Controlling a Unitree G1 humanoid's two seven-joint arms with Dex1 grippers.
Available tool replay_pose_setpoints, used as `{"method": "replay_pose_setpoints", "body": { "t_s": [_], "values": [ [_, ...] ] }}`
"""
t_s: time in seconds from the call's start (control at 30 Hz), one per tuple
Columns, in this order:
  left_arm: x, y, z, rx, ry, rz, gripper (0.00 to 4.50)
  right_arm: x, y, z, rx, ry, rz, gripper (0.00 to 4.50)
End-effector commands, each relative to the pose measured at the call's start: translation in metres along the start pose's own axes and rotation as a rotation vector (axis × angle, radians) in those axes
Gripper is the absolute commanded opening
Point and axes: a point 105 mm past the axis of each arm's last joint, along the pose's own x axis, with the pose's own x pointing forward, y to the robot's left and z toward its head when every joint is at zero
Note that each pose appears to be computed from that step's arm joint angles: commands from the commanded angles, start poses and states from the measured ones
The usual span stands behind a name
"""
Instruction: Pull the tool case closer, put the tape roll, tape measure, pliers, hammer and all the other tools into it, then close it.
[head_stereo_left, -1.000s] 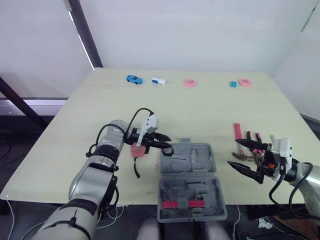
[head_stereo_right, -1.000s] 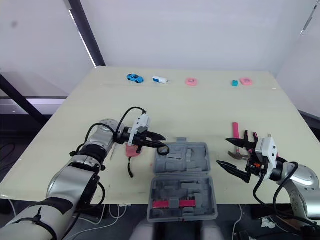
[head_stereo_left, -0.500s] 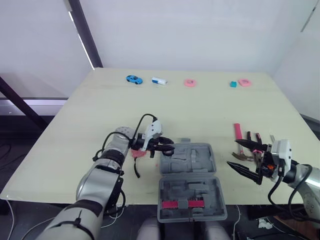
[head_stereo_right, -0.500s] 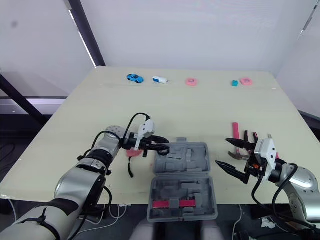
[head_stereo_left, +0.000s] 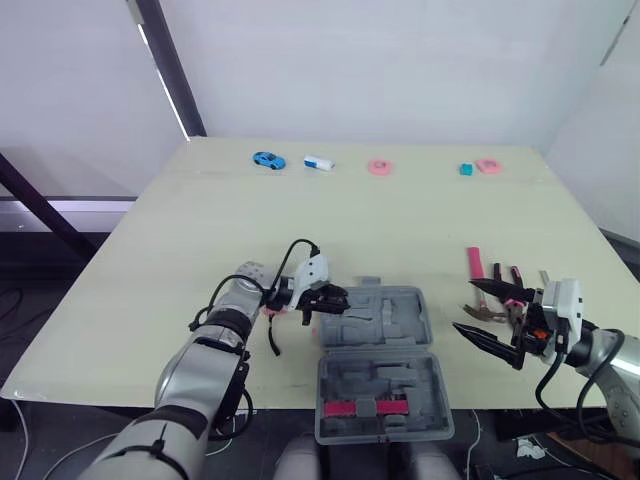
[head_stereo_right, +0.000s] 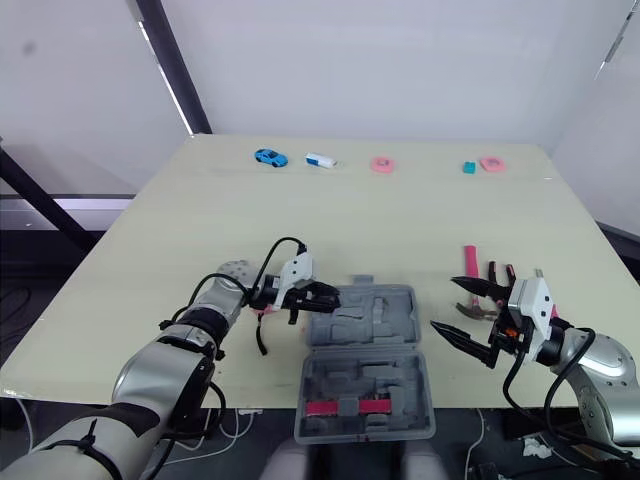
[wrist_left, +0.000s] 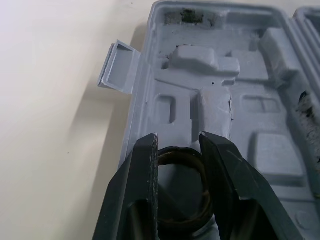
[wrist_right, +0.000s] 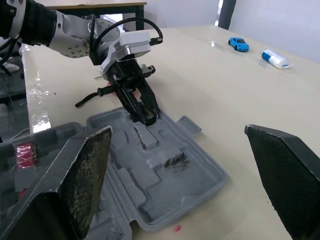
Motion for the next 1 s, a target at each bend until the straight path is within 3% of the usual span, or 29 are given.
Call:
{"method": "replay_pose_setpoints", "body": {
  "t_s": [0.03,0.17,0.33,0.47,0.7,0.97,1.0],
  "values": [
    [-0.001,-0.004,-0.009,-0.037,0.002,0.007,1.42,-0.001,-0.001,0.01,-0.04,-0.02,0.003,4.5],
    [-0.007,0.008,0.014,-0.033,-0.121,0.051,1.42,0.0,-0.002,0.008,-0.038,-0.019,0.007,4.5],
    [-0.034,0.031,0.061,-0.011,-0.343,0.113,1.42,-0.002,-0.008,0.007,-0.021,-0.039,-0.025,4.5],
    [-0.056,0.036,0.072,-0.002,-0.409,0.157,1.42,-0.006,-0.01,0.003,-0.013,-0.027,-0.05,4.5],
    [-0.126,0.02,0.05,-0.045,-0.401,0.339,1.42,-0.039,-0.034,-0.009,0.017,-0.01,-0.233,4.5],
    [-0.164,-0.01,0.016,-0.139,-0.332,0.523,1.42,-0.073,-0.046,-0.017,0.053,0.004,-0.356,4.5],
    [-0.17,-0.016,0.01,-0.156,-0.322,0.559,1.63,-0.081,-0.047,-0.021,0.056,0.023,-0.378,4.5]
  ]
}}
